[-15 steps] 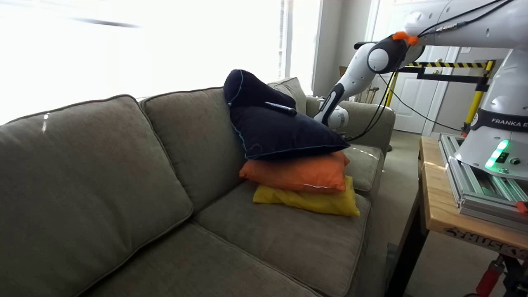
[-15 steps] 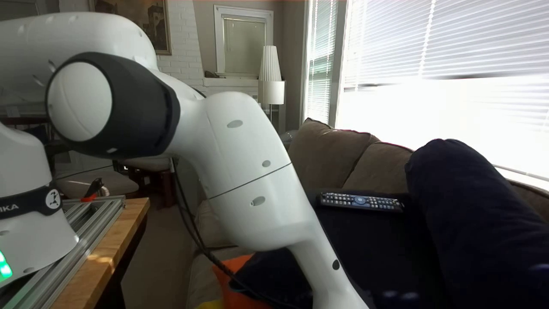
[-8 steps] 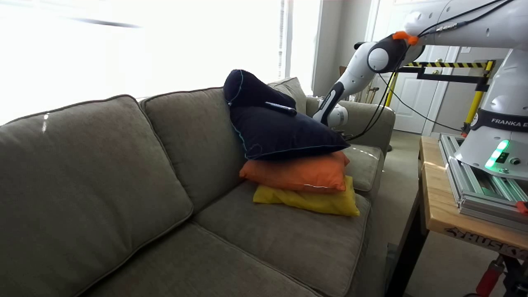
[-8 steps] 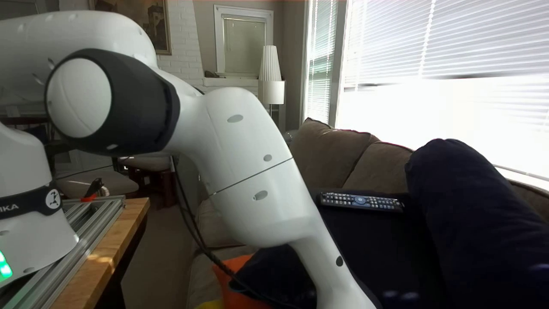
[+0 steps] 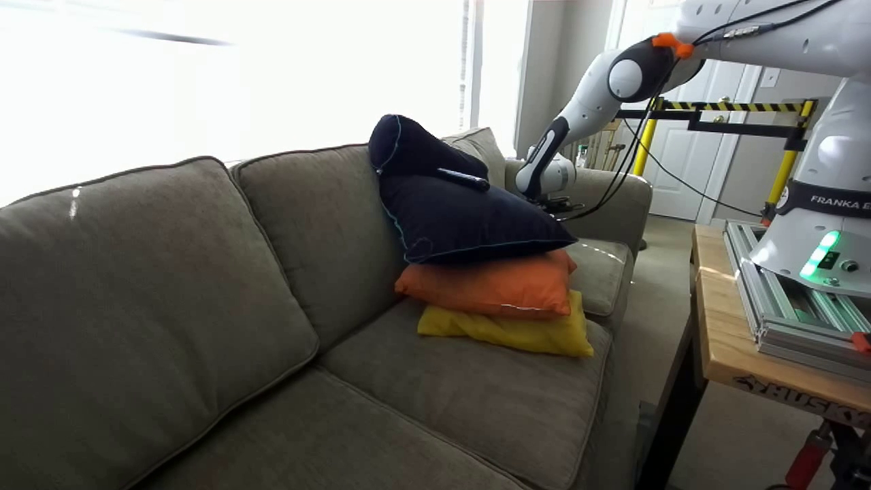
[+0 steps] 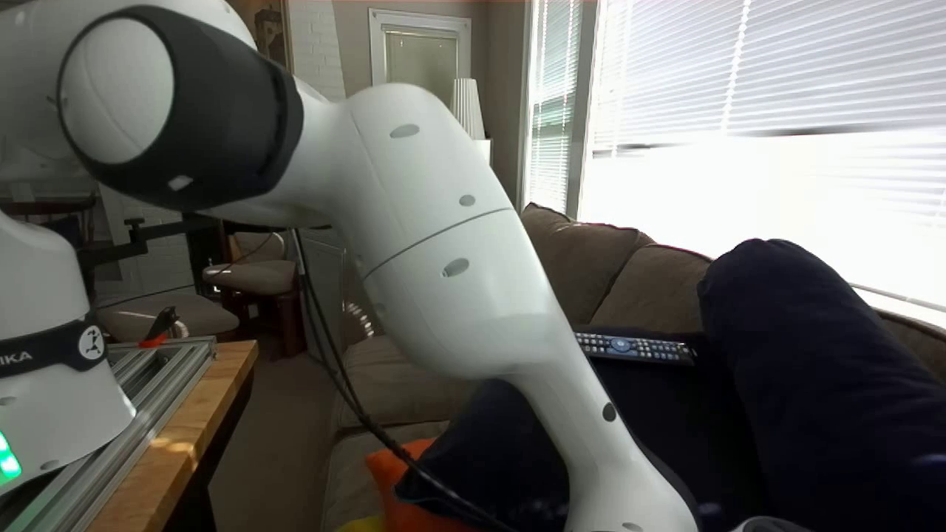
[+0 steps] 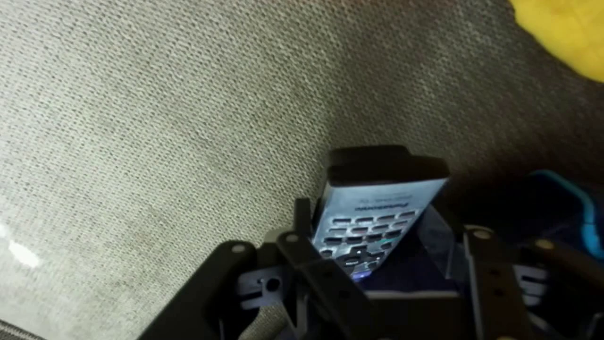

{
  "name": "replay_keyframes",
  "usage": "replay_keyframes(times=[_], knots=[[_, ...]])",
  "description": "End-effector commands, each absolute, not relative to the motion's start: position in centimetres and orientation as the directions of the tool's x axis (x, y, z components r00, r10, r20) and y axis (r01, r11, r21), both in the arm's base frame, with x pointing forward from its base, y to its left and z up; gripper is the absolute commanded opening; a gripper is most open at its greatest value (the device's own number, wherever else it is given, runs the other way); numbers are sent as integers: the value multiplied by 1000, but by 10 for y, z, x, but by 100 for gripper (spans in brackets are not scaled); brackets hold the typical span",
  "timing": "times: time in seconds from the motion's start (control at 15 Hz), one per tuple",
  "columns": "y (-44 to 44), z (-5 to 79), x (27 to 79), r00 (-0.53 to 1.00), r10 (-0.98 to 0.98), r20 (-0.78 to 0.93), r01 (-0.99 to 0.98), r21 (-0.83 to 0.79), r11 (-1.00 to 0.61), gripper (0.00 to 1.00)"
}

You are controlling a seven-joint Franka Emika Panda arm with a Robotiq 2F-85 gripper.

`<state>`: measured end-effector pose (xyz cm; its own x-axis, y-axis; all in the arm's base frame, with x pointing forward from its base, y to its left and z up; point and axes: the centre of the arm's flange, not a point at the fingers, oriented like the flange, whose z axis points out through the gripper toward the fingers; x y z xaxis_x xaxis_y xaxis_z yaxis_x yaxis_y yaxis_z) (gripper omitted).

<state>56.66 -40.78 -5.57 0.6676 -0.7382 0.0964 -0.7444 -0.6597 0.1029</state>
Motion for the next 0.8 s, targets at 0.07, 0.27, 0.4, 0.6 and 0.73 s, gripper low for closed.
replay_keyframes(times=[0.07,0.27,0.4,0.6,0.73], knots=[[-400,3,536,737,-668,104,-676,95,-731,34],[-400,30,526,768,-622,153,-638,92,-765,34],[-397,42,519,779,-596,196,-619,88,-780,34],[-393,56,516,787,-575,221,-603,84,-793,34],[-395,50,516,801,-562,205,-585,76,-807,82]])
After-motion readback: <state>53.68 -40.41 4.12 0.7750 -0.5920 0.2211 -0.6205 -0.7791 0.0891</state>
